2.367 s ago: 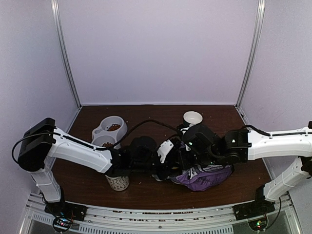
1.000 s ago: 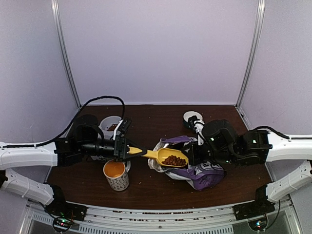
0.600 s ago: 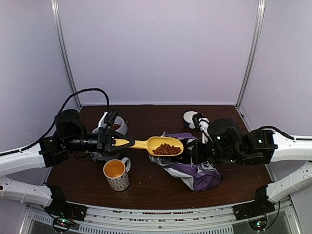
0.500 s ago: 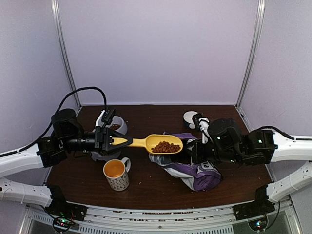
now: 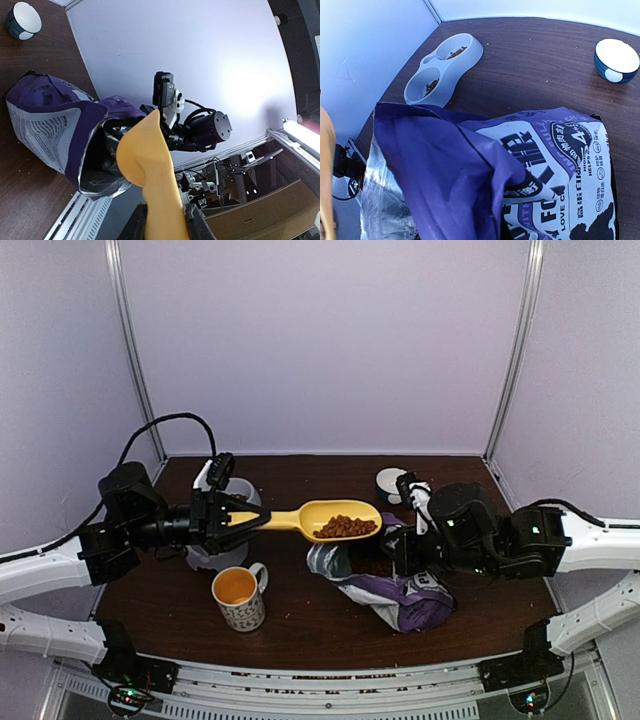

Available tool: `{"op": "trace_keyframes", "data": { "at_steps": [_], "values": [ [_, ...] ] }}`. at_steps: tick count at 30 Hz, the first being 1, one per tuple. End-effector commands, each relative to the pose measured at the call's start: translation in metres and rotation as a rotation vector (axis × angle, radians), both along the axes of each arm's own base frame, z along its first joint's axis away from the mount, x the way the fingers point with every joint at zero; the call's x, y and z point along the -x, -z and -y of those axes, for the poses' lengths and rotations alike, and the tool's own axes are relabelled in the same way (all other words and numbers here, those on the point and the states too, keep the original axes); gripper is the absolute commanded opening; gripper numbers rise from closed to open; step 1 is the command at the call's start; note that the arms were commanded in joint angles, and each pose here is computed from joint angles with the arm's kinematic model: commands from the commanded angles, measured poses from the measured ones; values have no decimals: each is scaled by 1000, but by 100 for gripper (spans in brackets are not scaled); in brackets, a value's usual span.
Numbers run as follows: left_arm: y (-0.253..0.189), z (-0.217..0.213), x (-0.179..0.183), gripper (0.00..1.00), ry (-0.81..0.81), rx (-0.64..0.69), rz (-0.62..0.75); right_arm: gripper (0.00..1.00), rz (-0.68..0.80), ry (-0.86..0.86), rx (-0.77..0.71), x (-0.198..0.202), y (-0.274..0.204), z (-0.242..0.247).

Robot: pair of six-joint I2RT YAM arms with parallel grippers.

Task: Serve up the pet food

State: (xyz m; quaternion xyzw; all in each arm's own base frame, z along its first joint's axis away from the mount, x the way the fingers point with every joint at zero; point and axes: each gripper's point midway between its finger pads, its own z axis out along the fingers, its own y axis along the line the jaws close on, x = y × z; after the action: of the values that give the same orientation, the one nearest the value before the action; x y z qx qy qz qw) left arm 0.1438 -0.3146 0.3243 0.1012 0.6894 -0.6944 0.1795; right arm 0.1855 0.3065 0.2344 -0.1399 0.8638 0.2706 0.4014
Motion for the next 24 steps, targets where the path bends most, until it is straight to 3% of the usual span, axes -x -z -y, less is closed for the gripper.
{"op": "trace_keyframes", "data": {
  "at_steps": [1,16,24],
  "values": [
    [-33,-2,4,0,25,114,26,0,53,23,-80,-4,-26,0],
    [-63,0,8,0,77,212,1,0,55,39,-77,-5,-27,5],
    [-57,-23,-18,0,-84,197,-59,0,52,45,-81,-5,-27,6]
  ]
}}
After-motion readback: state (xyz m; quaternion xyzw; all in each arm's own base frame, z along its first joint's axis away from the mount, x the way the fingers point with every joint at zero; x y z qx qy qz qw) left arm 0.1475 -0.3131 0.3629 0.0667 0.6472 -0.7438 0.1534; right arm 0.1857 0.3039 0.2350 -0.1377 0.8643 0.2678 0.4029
